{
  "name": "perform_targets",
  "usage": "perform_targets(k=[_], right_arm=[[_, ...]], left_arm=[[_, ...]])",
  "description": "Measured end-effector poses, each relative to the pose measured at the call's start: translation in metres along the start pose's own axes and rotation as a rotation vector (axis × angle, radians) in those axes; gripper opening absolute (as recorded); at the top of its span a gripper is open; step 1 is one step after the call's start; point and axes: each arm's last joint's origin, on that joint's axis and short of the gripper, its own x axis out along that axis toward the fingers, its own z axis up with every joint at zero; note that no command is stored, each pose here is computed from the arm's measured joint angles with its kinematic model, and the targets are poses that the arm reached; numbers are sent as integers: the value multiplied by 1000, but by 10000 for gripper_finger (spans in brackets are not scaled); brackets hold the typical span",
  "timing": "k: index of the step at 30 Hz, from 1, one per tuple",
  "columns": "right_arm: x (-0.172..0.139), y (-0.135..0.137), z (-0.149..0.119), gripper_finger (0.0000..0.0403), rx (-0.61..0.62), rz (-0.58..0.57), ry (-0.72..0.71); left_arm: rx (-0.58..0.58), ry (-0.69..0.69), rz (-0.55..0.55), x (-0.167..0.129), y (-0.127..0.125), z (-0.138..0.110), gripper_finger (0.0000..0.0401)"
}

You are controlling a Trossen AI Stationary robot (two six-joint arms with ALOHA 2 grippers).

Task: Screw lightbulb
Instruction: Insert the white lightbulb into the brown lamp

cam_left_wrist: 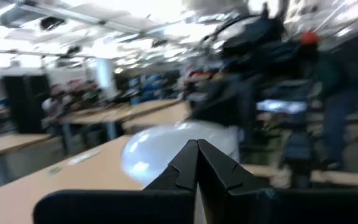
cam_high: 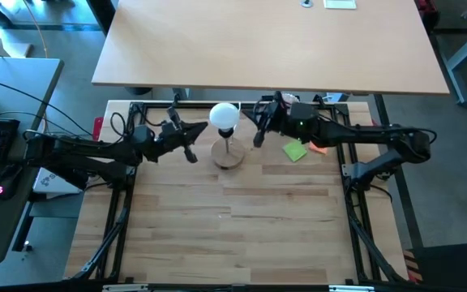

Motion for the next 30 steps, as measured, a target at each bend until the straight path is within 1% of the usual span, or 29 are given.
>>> perform_targets(k=[2, 4, 6, 10, 15, 24, 30], right_arm=[[4, -8, 0, 0, 26, -2, -22], [8, -16, -2, 0, 57, 33, -38], [14, -21, -8, 0, 85, 57, -24], [17, -24, -11, 0, 88, 77, -23], [16, -17, -10, 0, 83, 130, -30], [10, -3, -8, 0, 85, 165, 3], [-3, 13, 1, 0, 76, 297, -7]], left_arm=[[-11, 3, -11, 2, 0, -2, 0], [-7, 18, -7, 5, 1, -7, 0], [-6, 19, -5, 8, 0, -11, 0], [-6, 12, 5, 12, 1, -15, 0], [-13, 18, 26, 14, 6, -17, 0], [-8, 33, 71, 14, 12, -18, 0], [26, 74, 95, 16, 22, -24, 0]])
